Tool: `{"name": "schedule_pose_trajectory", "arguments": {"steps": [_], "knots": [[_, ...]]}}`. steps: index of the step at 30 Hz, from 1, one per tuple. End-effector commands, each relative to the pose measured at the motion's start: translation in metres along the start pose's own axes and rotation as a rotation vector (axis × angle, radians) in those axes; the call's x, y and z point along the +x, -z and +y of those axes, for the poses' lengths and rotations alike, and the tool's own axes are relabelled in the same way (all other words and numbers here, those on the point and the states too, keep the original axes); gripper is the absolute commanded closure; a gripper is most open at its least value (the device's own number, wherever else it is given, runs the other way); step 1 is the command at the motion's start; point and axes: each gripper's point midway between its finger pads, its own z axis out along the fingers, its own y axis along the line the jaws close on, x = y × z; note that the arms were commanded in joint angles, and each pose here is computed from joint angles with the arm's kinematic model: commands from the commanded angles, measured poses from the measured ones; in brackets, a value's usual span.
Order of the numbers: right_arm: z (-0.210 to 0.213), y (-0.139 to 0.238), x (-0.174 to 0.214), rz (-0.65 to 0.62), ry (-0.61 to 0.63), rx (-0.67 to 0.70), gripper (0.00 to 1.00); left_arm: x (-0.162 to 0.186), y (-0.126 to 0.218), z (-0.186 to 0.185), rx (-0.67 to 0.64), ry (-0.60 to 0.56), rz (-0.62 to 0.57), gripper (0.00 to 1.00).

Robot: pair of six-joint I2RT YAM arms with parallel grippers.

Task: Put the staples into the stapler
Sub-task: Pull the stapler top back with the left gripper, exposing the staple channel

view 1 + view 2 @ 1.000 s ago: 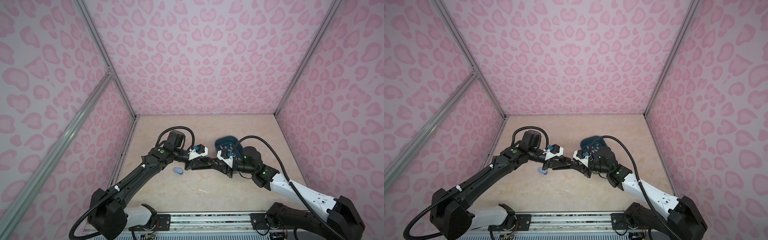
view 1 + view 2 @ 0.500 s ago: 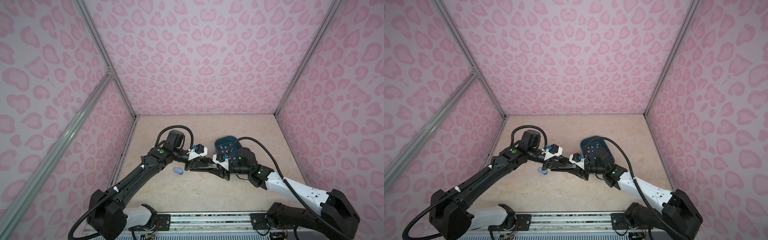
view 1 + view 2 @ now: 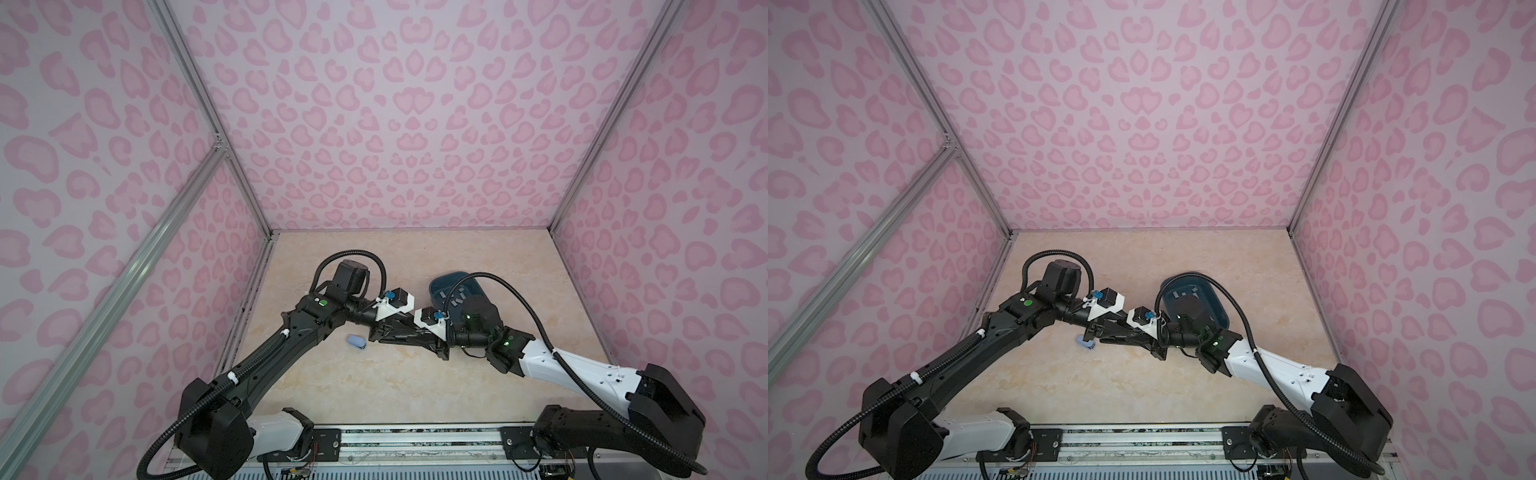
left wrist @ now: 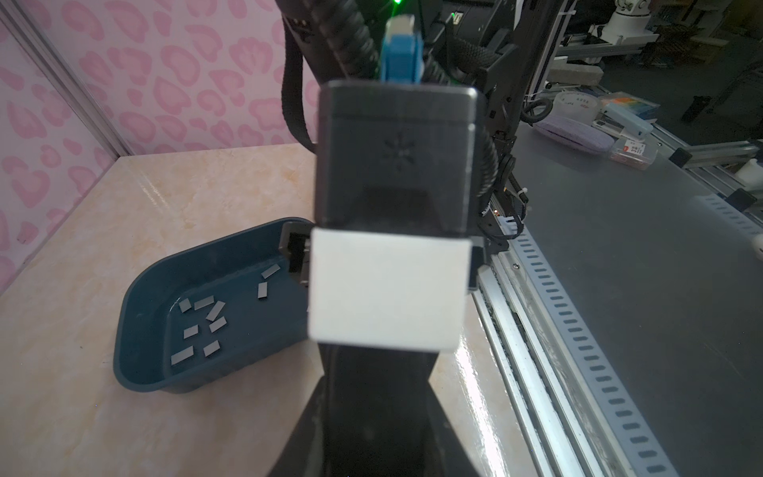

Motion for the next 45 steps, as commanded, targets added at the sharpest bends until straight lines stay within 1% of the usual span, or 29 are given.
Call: {"name": "schedule_pose_trajectory", "arguments": {"steps": [1, 10, 12, 14, 16, 18, 23, 29, 34, 37, 43, 45], "knots": [[0.003, 0.001, 0.007, 0.01, -0.009, 0.002, 0.7, -0.012, 0.004, 0.002, -0.002, -0.065, -0.051, 0.96], [0.003, 0.003, 0.015, 0.017, -0.011, 0.014, 0.71, -0.011, 0.007, 0.002, -0.009, -0.069, -0.057, 0.96], [0.003, 0.003, 0.015, 0.015, -0.011, 0.012, 0.77, -0.012, 0.008, 0.001, -0.007, -0.072, -0.061, 0.96], [0.003, 0.003, 0.014, 0.012, -0.011, 0.009, 0.85, -0.012, 0.008, 0.001, -0.009, -0.077, -0.061, 0.96], [0.003, 0.003, 0.014, 0.012, -0.011, 0.006, 0.89, -0.011, 0.009, 0.002, -0.016, -0.08, -0.058, 0.96], [0.002, 0.004, 0.016, 0.012, -0.015, 0.011, 0.9, -0.008, 0.012, 0.003, -0.022, -0.093, -0.06, 0.96], [-0.001, 0.011, 0.018, -0.01, -0.029, 0.027, 0.98, 0.003, 0.029, 0.004, -0.051, -0.141, -0.099, 0.96], [0.0, 0.02, 0.02, -0.034, -0.021, 0.054, 1.0, 0.015, 0.043, 0.013, -0.101, -0.148, -0.098, 0.96], [-0.001, 0.029, 0.02, -0.057, -0.012, 0.092, 1.0, 0.031, 0.05, 0.016, -0.144, -0.204, -0.081, 0.96], [-0.004, 0.033, 0.019, -0.068, -0.014, 0.12, 1.0, 0.033, 0.057, 0.02, -0.166, -0.192, -0.067, 0.96], [-0.006, 0.045, 0.015, -0.119, -0.021, 0.165, 1.0, 0.035, 0.08, 0.02, -0.216, -0.189, -0.116, 0.96], [-0.006, 0.049, 0.013, -0.139, -0.027, 0.18, 1.0, 0.039, 0.083, 0.021, -0.224, -0.18, -0.125, 0.96]]}}
